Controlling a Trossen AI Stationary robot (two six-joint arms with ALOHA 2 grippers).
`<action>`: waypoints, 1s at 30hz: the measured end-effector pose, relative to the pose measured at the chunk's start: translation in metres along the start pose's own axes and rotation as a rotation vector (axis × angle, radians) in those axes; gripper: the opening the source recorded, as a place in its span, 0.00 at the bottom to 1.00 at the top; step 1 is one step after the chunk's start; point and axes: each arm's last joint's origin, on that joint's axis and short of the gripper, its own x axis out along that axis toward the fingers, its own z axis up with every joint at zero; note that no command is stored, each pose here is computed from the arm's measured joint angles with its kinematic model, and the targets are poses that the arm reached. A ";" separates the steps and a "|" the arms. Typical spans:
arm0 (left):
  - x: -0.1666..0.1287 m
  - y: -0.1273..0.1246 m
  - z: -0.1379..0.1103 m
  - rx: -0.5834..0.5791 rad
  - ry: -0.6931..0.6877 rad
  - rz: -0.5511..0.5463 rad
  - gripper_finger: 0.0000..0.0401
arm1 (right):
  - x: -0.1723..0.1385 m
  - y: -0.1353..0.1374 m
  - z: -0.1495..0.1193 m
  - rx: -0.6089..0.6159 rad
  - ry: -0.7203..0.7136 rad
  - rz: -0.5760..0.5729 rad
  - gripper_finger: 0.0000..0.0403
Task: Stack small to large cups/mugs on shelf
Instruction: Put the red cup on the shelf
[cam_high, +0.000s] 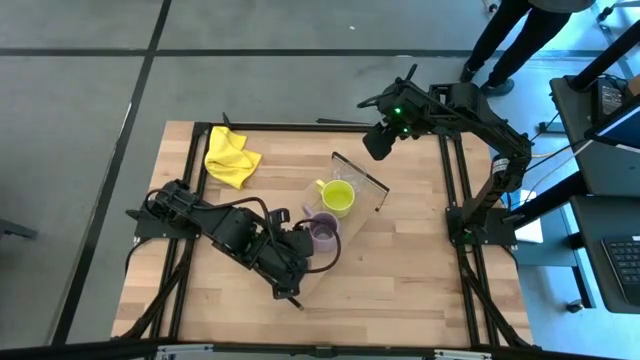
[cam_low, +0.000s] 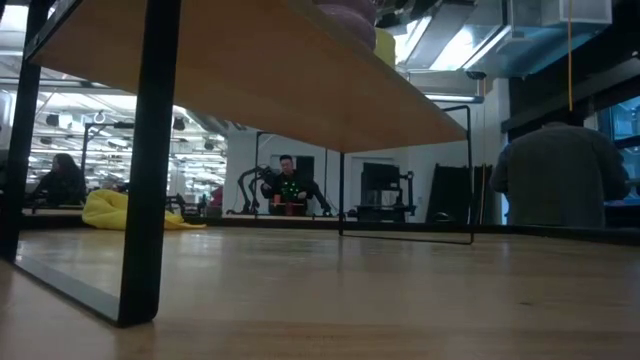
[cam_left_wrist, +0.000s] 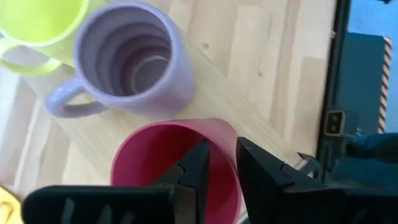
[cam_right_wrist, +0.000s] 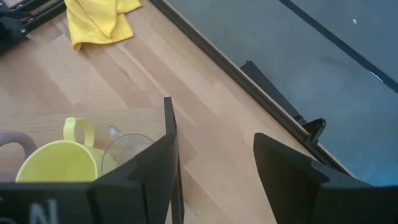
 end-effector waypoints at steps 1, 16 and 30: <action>0.000 0.000 0.000 0.000 -0.006 0.009 0.18 | 0.000 0.000 0.000 0.000 0.000 0.000 0.53; 0.001 0.003 0.003 -0.006 -0.031 0.029 0.17 | 0.000 0.000 0.000 0.005 0.000 0.000 0.53; 0.000 0.001 0.003 0.001 -0.087 0.089 0.10 | 0.000 0.000 0.000 0.008 0.000 0.000 0.53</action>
